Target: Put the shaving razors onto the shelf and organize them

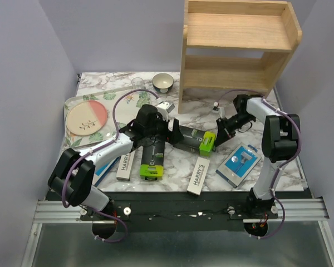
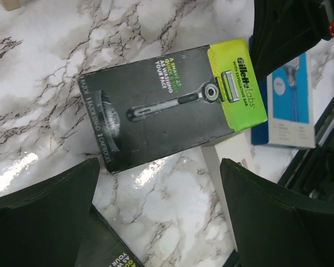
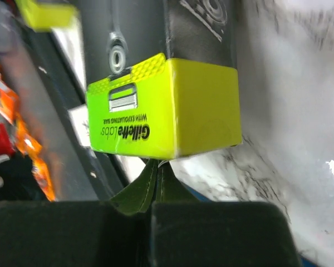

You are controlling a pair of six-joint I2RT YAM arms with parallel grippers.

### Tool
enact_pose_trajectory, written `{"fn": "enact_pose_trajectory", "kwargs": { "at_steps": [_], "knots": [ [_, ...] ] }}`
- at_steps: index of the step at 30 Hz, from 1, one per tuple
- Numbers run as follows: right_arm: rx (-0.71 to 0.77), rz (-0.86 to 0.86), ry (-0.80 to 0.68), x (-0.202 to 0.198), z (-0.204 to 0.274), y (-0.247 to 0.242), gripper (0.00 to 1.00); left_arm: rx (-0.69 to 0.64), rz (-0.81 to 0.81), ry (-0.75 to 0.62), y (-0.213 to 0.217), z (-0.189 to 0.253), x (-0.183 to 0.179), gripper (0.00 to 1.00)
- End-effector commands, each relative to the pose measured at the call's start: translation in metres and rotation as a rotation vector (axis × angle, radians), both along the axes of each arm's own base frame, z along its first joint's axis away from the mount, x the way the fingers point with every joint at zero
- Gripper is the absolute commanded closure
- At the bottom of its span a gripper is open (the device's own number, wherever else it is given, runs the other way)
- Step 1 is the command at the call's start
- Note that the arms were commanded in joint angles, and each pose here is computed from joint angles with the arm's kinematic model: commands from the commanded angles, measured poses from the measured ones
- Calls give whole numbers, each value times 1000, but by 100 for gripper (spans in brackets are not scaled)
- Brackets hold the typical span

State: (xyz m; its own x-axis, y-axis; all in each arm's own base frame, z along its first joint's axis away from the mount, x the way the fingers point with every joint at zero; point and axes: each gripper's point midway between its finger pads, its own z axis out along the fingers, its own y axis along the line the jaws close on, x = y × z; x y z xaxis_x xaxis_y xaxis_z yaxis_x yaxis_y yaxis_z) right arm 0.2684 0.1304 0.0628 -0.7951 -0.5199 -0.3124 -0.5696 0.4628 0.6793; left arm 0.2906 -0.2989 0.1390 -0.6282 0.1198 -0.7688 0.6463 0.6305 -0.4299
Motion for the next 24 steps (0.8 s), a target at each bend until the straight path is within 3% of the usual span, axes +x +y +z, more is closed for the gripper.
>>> {"fn": "enact_pose_trajectory", "kwargs": {
  "at_steps": [1,4,8,14,24],
  "knots": [
    [267,-124,-3,21,98,40,99,-205,254,72,11,56,33,1],
    [363,-177,25,20,126,54,99,-315,374,176,26,63,44,1],
    [392,-303,151,29,131,62,99,-394,468,373,40,43,31,1],
    [372,-425,231,39,118,70,99,-458,439,423,45,34,5,2],
    [353,-512,289,21,96,77,99,-503,543,701,21,41,15,2]
  ]
}}
